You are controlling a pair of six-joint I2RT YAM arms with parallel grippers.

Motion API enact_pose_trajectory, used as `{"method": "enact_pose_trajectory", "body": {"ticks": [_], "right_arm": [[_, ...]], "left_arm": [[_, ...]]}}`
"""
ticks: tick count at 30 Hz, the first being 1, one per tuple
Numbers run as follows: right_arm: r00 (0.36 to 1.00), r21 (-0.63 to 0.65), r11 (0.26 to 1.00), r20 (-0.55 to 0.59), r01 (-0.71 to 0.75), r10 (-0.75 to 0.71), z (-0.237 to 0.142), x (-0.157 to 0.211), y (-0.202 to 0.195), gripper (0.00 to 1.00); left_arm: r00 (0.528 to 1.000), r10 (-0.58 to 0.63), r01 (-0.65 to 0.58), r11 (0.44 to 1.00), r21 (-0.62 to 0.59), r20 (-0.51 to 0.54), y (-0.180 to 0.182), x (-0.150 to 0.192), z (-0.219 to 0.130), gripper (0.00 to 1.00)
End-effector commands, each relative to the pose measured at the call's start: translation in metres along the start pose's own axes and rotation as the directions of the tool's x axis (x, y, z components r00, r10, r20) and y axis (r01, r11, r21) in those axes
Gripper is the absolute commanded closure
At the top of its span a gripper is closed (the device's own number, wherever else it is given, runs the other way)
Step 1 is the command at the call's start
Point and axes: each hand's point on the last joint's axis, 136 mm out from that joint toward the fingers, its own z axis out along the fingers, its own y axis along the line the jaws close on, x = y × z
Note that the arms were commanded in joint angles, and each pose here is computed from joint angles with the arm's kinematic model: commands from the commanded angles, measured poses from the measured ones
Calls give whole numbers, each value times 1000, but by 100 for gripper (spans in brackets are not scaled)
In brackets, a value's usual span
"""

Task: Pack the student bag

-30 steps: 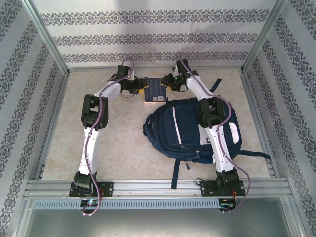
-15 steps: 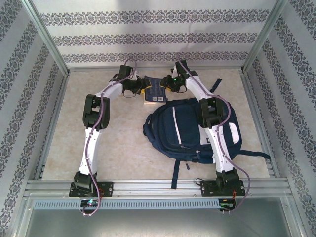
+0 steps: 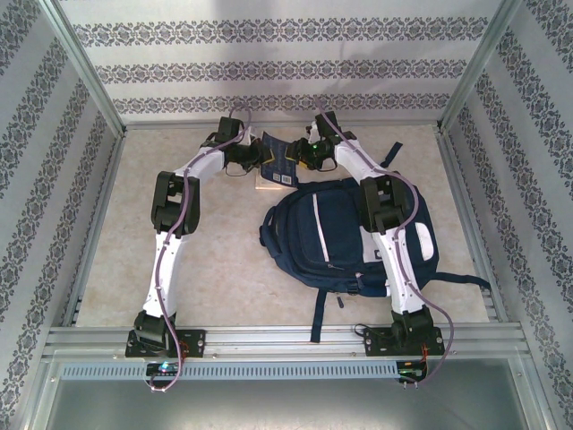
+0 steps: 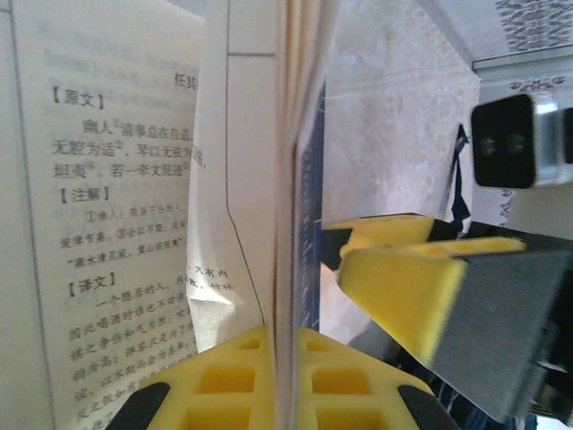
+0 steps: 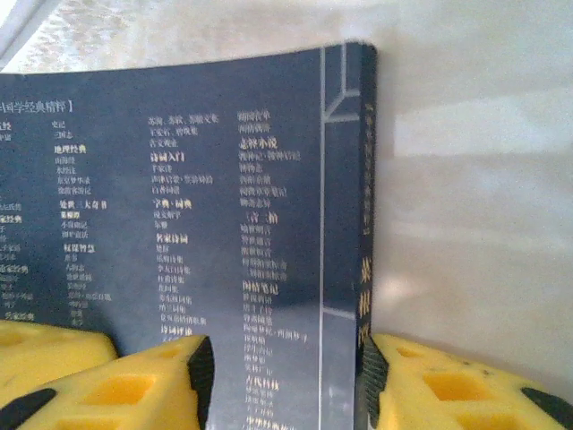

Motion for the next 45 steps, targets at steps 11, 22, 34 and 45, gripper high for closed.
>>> {"method": "enact_pose_trajectory", "body": {"ticks": [11, 22, 34, 45], "right_arm": [[992, -184, 982, 120, 48, -26, -107, 6, 94, 27], [989, -541, 836, 145, 85, -6, -181, 56, 160, 22], [994, -741, 666, 105, 90, -17, -211, 129, 188, 22], [994, -834, 546, 109, 86, 10, -240, 155, 188, 65]], "left_arm": [[953, 241, -250, 968, 29, 182, -140, -22, -129, 100], [941, 285, -313, 938, 149, 183, -211, 41, -183, 100], [927, 358, -374, 893, 251, 108, -259, 141, -192, 100], [934, 349, -356, 909, 217, 73, -232, 170, -194, 100]]}}
